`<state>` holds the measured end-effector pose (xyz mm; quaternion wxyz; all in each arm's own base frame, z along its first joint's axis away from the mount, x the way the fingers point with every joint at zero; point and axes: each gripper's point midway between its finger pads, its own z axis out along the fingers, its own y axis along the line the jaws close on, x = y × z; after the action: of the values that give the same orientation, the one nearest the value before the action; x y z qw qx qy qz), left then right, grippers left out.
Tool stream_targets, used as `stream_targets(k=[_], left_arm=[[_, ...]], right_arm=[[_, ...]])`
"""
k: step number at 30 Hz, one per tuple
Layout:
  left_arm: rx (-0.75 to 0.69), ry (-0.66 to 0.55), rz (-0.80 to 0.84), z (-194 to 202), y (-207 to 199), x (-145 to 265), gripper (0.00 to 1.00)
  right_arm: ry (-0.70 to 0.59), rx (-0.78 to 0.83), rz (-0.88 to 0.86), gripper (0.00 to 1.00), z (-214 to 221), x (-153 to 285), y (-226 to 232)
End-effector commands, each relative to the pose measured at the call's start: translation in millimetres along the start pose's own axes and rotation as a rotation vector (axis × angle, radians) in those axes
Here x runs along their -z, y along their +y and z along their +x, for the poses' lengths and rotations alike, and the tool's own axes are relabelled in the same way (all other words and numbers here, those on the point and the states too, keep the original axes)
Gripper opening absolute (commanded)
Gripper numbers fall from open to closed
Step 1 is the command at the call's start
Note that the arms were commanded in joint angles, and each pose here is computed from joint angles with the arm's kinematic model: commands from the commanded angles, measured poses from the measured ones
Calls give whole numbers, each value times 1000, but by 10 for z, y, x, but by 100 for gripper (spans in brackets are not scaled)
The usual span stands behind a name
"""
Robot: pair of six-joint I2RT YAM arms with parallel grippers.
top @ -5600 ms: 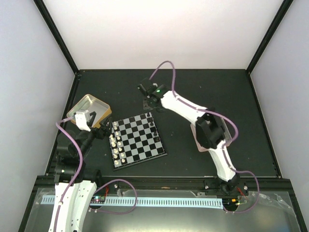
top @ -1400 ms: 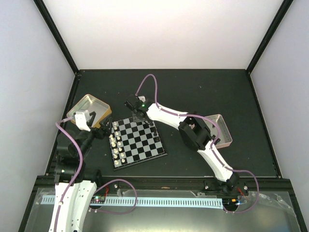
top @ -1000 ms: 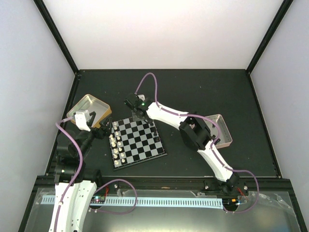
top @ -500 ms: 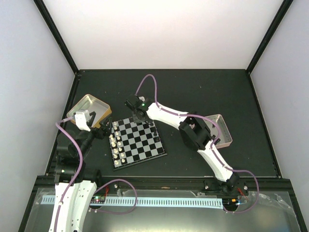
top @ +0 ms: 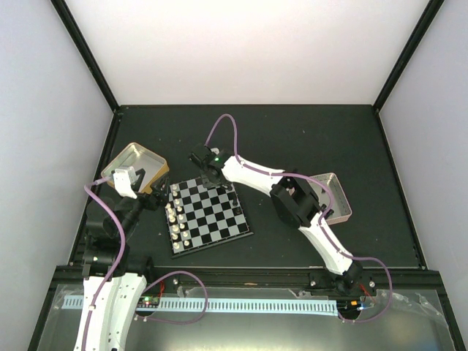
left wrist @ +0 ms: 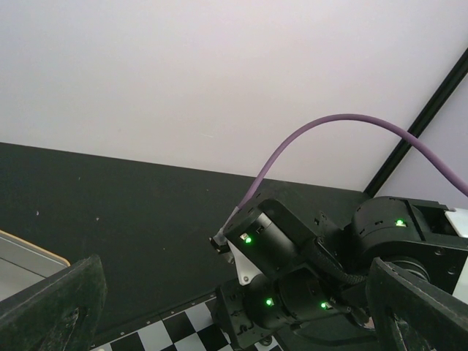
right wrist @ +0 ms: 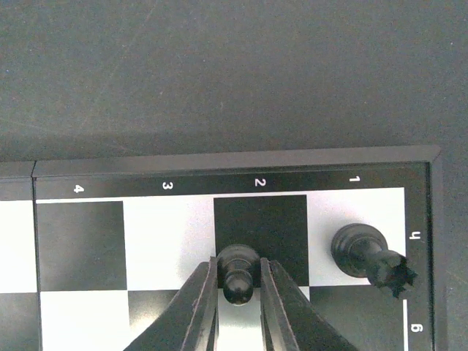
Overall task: Set up the chess pieces on the board
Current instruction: Adjust the chess piece on the chessboard.
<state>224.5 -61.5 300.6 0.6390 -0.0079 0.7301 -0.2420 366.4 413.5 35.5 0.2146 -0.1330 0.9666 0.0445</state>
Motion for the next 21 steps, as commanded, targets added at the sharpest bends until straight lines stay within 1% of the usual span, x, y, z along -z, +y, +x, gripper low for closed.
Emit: stream_targets(k=[1,13,17,19,21], left_arm=[[-16,-32,7,-99,-37,37,99],[-16,-32,7,-100,-37,34,99],[-16,-33,9,-102,-39,34,99],[-17,-33,7,-101,-36,34,99],[-16,-31,8,-97,-37,32,99]], right_arm=[[19,5,50,18,39,-147,-86],[8,-27,69,17,-40,-106,-157],[2,-21,36,17,-73,-56,-100],[-6,-18,16,18,-106,1,-67],[-19,-15,2,22,-156,80,-48]])
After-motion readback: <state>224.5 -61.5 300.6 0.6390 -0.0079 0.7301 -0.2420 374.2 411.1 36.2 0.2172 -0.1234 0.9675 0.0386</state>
